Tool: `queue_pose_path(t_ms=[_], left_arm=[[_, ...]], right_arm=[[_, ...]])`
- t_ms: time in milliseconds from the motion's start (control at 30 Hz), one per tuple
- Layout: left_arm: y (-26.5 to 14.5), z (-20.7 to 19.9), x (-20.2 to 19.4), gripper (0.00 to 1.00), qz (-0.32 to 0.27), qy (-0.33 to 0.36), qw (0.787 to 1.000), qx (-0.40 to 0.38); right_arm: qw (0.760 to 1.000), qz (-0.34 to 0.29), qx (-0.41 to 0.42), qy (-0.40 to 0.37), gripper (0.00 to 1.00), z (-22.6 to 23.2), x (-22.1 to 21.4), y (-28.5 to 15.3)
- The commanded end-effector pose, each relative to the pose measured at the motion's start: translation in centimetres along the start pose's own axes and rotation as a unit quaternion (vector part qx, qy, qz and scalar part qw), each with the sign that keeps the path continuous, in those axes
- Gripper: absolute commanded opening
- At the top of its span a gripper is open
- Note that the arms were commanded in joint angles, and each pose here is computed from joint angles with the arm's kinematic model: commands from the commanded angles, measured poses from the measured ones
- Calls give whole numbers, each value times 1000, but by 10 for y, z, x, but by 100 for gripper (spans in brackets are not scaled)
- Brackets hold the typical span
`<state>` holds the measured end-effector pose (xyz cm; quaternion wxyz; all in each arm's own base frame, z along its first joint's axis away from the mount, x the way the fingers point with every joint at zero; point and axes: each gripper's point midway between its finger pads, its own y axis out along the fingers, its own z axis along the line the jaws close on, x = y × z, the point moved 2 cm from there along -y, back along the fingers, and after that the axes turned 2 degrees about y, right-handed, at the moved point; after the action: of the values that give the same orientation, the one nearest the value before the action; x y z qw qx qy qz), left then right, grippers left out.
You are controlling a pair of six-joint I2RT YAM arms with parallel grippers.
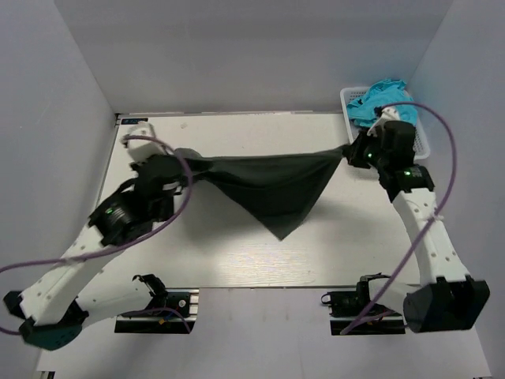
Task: Fold and stack the t-shirts
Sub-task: Flatten out the tshirt
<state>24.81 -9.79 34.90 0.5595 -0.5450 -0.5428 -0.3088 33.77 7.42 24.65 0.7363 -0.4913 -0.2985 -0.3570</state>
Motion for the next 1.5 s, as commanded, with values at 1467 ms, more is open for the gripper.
queue_pose_path(t_ms=[1467], left_arm=[[76,-73,52,0,-155,156,975,-21]], right_arm=[[994,-83,66,-4,0,30,44,-21]])
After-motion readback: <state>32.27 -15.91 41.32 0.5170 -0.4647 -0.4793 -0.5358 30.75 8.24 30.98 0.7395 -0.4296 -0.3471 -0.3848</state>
